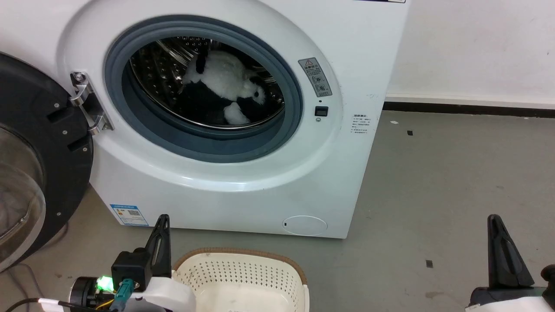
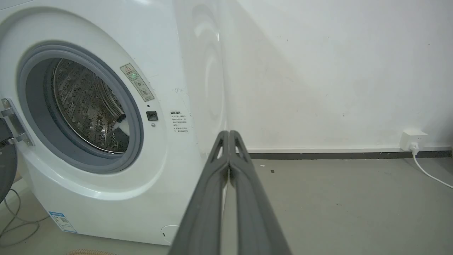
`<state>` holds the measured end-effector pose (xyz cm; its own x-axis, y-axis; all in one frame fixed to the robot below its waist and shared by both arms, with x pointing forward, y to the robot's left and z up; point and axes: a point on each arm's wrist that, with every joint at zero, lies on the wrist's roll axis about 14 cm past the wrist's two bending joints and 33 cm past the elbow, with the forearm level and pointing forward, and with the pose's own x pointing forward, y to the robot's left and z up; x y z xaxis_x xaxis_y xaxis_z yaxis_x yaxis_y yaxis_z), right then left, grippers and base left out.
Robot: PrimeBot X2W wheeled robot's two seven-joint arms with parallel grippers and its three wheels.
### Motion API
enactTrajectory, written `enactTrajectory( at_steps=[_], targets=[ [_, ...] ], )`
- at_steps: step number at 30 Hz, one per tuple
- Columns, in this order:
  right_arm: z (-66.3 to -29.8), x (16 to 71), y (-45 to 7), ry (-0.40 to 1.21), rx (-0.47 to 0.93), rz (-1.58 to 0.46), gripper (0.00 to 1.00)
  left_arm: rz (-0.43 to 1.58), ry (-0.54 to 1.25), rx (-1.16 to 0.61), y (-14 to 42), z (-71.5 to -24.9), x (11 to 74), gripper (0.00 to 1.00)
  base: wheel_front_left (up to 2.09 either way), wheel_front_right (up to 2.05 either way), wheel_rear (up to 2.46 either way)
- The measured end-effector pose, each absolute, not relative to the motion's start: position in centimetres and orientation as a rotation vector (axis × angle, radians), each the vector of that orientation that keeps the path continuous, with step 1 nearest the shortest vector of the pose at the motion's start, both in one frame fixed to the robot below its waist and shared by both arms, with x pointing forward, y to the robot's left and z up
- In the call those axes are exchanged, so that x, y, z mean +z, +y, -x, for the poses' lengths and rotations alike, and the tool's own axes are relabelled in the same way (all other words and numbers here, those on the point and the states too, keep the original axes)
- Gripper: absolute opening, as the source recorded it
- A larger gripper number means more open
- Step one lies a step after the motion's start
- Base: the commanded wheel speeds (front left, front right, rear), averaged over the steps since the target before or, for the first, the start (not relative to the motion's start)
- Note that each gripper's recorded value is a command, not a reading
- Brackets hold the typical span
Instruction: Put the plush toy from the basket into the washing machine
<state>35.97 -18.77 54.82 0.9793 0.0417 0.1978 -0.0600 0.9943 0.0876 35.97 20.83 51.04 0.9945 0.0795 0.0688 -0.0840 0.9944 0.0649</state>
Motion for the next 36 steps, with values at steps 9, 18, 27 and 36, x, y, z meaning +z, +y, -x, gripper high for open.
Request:
enactTrajectory(
  at_steps=[9,18,27,36],
  targets=[
    [-36.0,54.6,-18.5,-0.182,0.058,-0.086,0.00,-0.065,-0.063,0.071,20.5,-36.2,51.3,0.00,0.00,0.00,0.00],
    [-36.1,54.4,-18.3,-0.163,0.064,-0.079,0.00,-0.057,-0.058,0.067,20.3,-36.4,51.5,0.00,0.00,0.00,0.00],
    [-36.2,54.1,-18.0,-0.142,0.072,-0.070,0.00,-0.057,-0.057,0.058,20.0,-36.6,51.7,0.00,0.00,0.00,0.00],
    [-36.3,54.0,-17.8,-0.126,0.080,-0.049,0.00,-0.053,-0.053,0.053,19.7,-36.7,51.9,0.00,0.00,0.00,0.00]
  ],
)
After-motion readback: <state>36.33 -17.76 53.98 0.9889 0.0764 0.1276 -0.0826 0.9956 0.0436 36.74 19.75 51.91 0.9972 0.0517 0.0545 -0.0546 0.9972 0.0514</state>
